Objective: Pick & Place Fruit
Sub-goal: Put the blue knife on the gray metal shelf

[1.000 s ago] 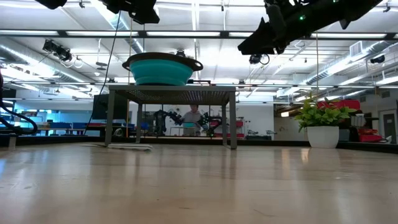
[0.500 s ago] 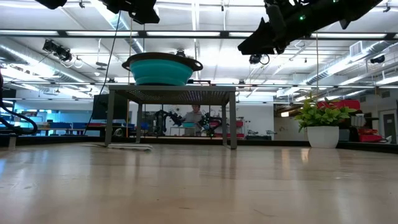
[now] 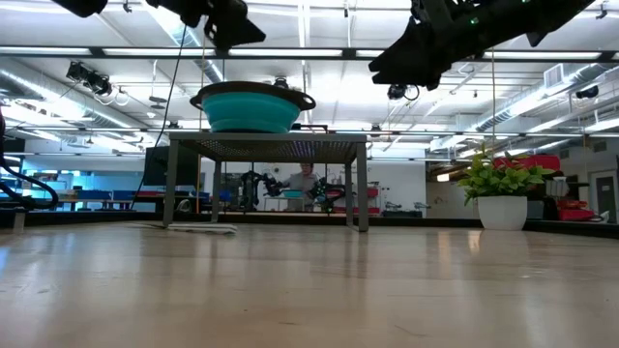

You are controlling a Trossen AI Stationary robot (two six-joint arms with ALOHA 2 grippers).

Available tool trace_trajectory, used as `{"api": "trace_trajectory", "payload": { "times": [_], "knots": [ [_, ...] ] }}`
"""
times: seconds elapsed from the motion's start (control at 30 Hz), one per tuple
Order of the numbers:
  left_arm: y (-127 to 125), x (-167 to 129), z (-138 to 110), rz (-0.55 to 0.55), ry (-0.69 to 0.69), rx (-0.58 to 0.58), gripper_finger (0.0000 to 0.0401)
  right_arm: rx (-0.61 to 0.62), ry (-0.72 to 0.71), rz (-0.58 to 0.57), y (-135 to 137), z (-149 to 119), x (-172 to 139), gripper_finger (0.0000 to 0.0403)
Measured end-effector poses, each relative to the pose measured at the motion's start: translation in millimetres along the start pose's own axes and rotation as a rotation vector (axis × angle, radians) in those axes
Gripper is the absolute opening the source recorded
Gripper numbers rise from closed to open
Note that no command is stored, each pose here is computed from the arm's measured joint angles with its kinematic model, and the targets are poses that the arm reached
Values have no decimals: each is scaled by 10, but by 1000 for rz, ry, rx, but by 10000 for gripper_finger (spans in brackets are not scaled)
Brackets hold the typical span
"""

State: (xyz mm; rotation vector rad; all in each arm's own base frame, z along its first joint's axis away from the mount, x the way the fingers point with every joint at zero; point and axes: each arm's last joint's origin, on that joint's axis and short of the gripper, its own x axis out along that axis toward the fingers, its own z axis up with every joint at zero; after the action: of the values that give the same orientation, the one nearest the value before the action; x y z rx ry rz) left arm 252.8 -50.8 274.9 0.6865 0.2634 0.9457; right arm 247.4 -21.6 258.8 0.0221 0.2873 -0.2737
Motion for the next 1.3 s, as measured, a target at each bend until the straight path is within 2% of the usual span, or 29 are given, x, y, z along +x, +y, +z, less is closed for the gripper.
{"api": "trace_trajectory", "payload": {
  "times": [0.13, 0.47, 0.63, 0.73, 0.9, 1.13, 1.3],
  "knots": [
    [-36, -1, 6, -67, -70, 38, 373, -24, 6, -1, -1, -6, 0, 208],
    [-74, -10, 40, -174, -207, 47, 373, -26, 7, 5, 1, -7, 0, 208],
    [-80, -14, 49, -198, -241, 45, 373, -14, 35, 131, 63, -61, 78, 208],
    [-86, -18, 60, -228, -274, 12, 373, -30, 71, 150, 129, -147, 172, 208],
    [-5, 40, 75, -159, -243, -93, 373, -102, 81, 108, 212, -229, 272, 208],
    [-11, 47, 67, -153, -238, -47, 373, -162, 64, 8, 277, -223, 250, 208],
    [-15, 41, 69, -161, -243, -53, 373, -187, 62, 21, 314, -223, 238, 208]
  ]
}}
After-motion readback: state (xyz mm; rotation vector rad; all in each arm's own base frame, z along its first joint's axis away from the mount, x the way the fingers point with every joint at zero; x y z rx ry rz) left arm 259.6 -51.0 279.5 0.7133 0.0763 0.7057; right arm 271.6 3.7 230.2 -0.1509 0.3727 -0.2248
